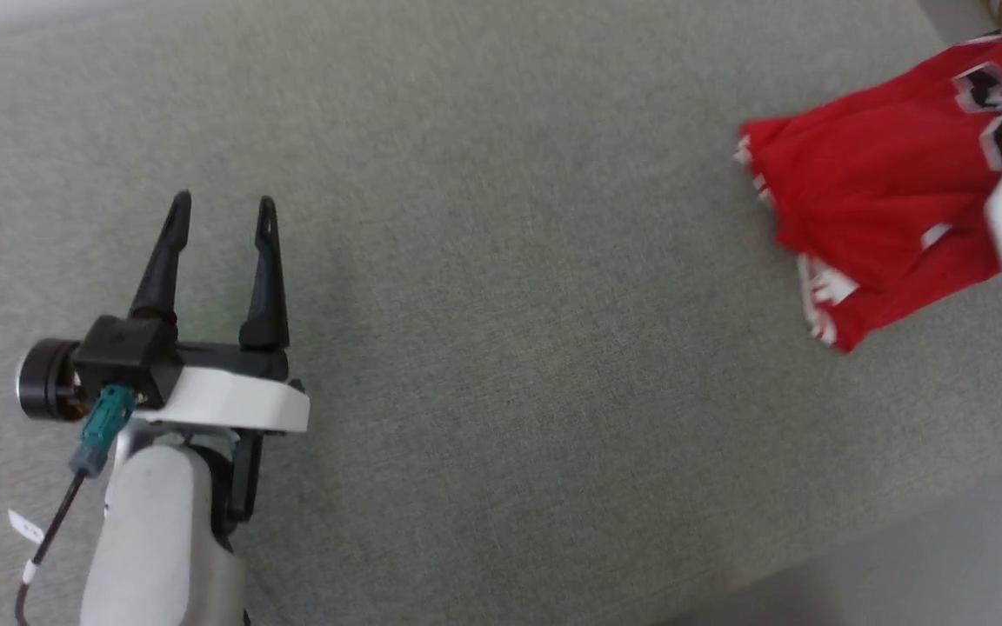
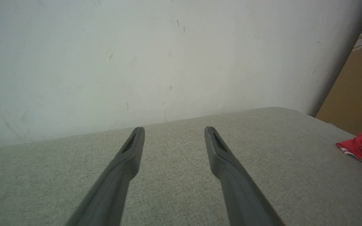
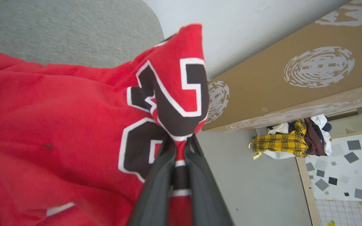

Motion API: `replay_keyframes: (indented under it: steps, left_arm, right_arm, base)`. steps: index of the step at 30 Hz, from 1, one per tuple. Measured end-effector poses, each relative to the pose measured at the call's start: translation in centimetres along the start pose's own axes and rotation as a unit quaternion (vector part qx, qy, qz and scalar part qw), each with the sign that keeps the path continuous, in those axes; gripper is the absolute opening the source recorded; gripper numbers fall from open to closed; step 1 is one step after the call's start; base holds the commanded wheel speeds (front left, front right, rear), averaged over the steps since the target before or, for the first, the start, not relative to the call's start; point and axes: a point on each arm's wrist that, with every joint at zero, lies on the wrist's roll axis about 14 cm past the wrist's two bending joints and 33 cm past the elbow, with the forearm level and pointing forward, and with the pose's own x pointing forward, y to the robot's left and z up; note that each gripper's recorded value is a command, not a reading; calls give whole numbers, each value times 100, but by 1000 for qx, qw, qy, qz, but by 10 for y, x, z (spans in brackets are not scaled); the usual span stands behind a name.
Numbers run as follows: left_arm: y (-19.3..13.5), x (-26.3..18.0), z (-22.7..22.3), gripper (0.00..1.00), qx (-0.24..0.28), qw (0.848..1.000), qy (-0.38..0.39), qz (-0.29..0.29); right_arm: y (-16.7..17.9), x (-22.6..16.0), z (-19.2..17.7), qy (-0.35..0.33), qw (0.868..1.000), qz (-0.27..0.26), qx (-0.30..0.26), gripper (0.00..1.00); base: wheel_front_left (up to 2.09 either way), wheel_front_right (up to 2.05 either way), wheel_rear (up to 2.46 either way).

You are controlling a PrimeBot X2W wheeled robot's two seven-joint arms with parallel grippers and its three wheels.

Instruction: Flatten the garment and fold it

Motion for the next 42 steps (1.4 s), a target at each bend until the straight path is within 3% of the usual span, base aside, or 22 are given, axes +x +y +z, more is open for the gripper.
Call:
replay_keyframes:
  steps: [6, 14, 15, 16, 17, 29, 36, 42]
  left_arm:
    - [4, 14, -26, 100, 1, 1000, 18, -9]
    - [26, 9, -47, 100, 12, 999, 43, 9]
    - [29, 7, -47, 100, 14, 999, 44, 12]
    - [32, 6, -47, 100, 15, 999, 44, 15]
    - [33, 5, -46, 100, 16, 999, 45, 17]
    - [29, -18, -19, 100, -5, 999, 34, 39]
    - [28, -50, 12, 100, -21, 998, 22, 63]
    - [35, -79, 35, 100, -22, 996, 9, 87]
  right_arm:
    - [-36, 18, -28, 32, 997, -66, 33, 0]
    - [-38, 38, -44, 47, 993, -95, 55, 2]
    - [-34, 41, -43, 43, 993, -92, 54, 40]
    - [-30, 43, -41, 39, 993, -90, 59, 87]
    - [-27, 44, -41, 37, 994, -87, 61, 100]
    - [-33, 26, -3, -72, 986, -87, 123, 100]
    - [-15, -10, 28, -181, 960, -58, 204, 100]
    - [17, -50, 62, -272, 929, -9, 251, 100]
  base:
    - [0, 0, 0]
    - [0, 0, 0]
    - [0, 0, 0]
    - [0, 0, 0]
    - [0, 0, 0]
    - [0, 0, 0]
    - [0, 0, 0]
    - [0, 0, 0]
